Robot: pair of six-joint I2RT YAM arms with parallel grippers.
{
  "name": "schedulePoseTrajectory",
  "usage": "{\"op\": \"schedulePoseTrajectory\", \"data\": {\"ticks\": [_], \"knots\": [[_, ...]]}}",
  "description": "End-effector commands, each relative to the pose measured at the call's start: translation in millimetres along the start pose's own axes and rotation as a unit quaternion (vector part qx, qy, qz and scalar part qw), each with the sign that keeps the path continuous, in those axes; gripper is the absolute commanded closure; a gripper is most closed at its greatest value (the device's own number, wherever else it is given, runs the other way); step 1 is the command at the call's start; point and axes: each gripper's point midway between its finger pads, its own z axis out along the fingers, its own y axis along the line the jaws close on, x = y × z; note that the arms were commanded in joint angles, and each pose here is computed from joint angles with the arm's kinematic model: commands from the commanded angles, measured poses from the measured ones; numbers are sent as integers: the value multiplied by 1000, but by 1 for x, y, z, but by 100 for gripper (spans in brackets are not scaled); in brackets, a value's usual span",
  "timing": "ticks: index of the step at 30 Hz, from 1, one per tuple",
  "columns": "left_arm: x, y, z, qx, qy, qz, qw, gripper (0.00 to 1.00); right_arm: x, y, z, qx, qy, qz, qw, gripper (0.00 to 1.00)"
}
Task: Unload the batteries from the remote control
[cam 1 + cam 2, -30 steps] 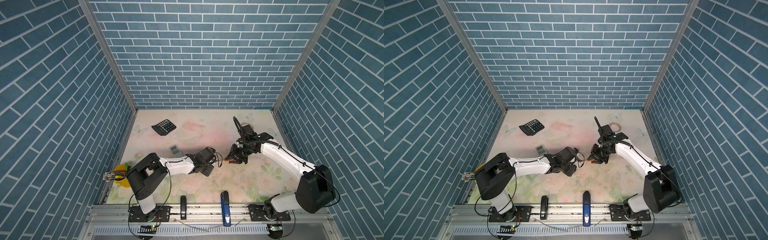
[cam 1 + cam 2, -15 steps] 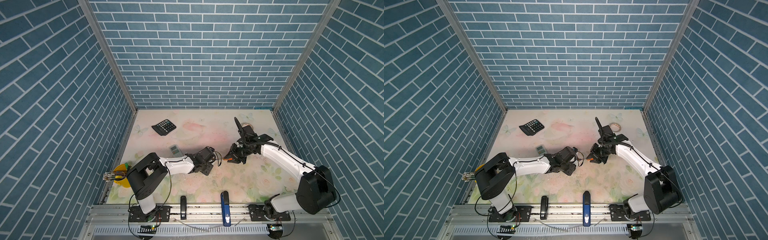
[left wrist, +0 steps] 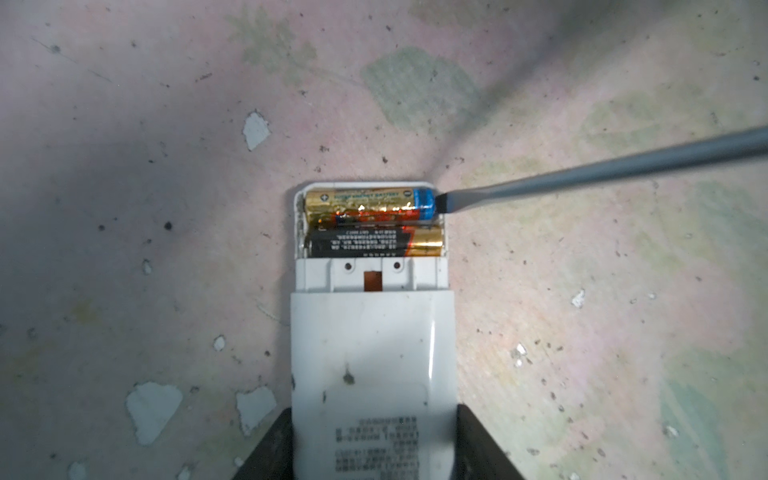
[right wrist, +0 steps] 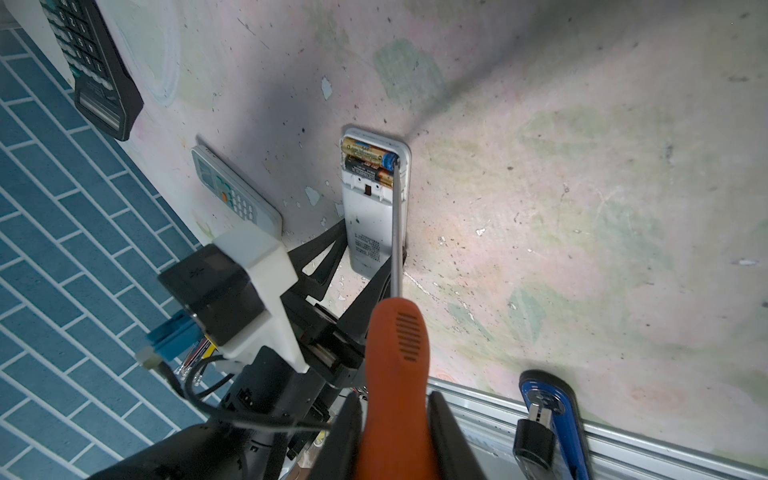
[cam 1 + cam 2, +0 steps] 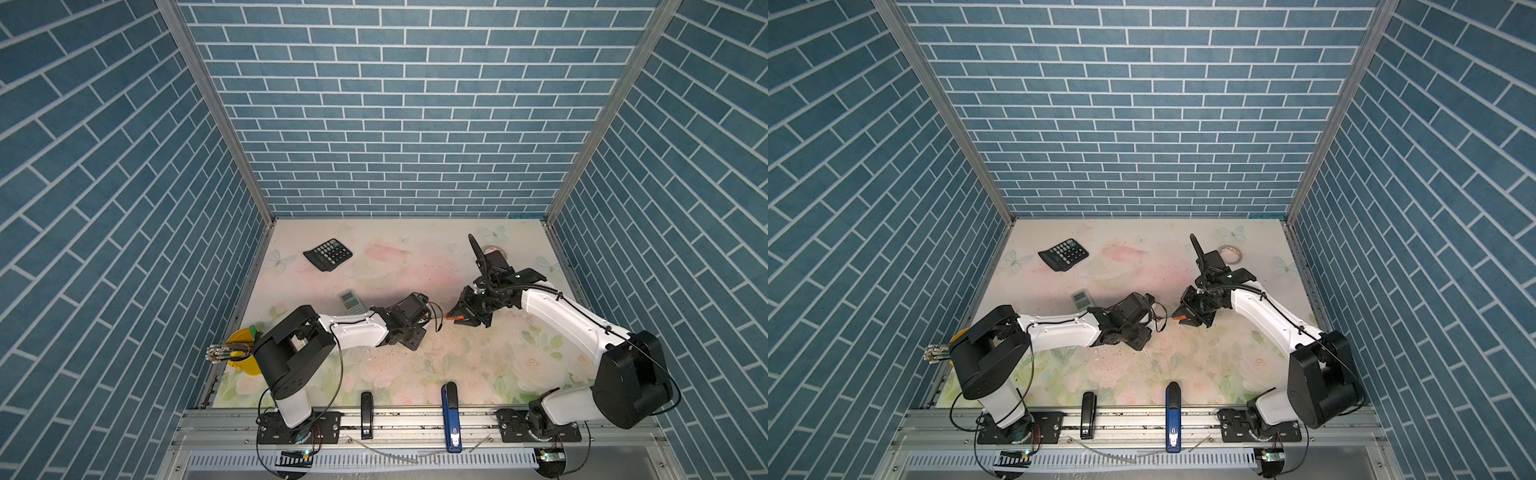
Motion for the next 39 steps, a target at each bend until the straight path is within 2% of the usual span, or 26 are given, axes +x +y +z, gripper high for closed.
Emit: {"op": "schedulePoseTrajectory", "data": {"ticks": [1,39], "knots": [[44,-18,18,49,72,23,996,50,9,60,-11,-112,11,-103,988,100],[46,-22,20,54,77,28,995,53,15,89,-26,-137,12,-141,980,100]]}}
